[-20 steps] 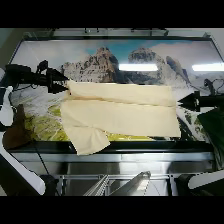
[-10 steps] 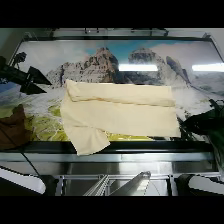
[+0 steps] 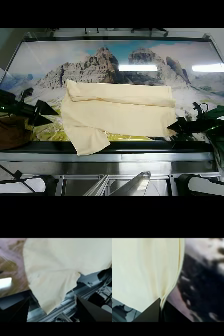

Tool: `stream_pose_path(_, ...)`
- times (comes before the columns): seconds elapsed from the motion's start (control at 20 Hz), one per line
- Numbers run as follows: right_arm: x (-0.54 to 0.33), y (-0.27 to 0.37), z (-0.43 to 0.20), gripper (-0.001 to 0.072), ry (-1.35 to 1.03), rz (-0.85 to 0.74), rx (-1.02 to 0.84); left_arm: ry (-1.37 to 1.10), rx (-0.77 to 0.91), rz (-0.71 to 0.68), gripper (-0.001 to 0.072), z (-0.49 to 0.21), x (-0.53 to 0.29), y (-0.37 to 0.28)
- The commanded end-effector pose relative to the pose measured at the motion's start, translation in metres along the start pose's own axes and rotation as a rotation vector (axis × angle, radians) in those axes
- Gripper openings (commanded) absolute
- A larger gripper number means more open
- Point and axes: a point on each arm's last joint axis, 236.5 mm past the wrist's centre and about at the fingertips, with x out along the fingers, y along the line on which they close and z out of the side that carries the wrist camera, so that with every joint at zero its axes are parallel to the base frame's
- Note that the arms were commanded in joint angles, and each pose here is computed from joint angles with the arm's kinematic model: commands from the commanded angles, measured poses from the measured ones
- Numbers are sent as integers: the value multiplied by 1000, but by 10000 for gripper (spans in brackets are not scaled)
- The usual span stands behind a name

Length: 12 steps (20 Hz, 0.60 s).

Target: Fold the shirts.

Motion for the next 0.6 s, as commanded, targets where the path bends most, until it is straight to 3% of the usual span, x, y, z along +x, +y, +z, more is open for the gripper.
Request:
stream_pose_path(0.0,2,-17,-9,25,41,-76,-45,10,-99,-1,611,-21,36,30)
stream_pose_path(0.35,2,-13,-11,25,47,-61,-41,103,-73,70,590,-31,95,36)
stream_pose_path(0.45,2,-7,-15,26,63,-35,-36,173,-32,77,385,-36,109,25)
stream_pose_path(0.5,1,-4,-19,25,81,-22,-36,218,0,78,134,-40,113,18)
stream_pose_path(0.55,0,-1,-26,25,111,-7,-42,251,60,71,16,-42,111,10)
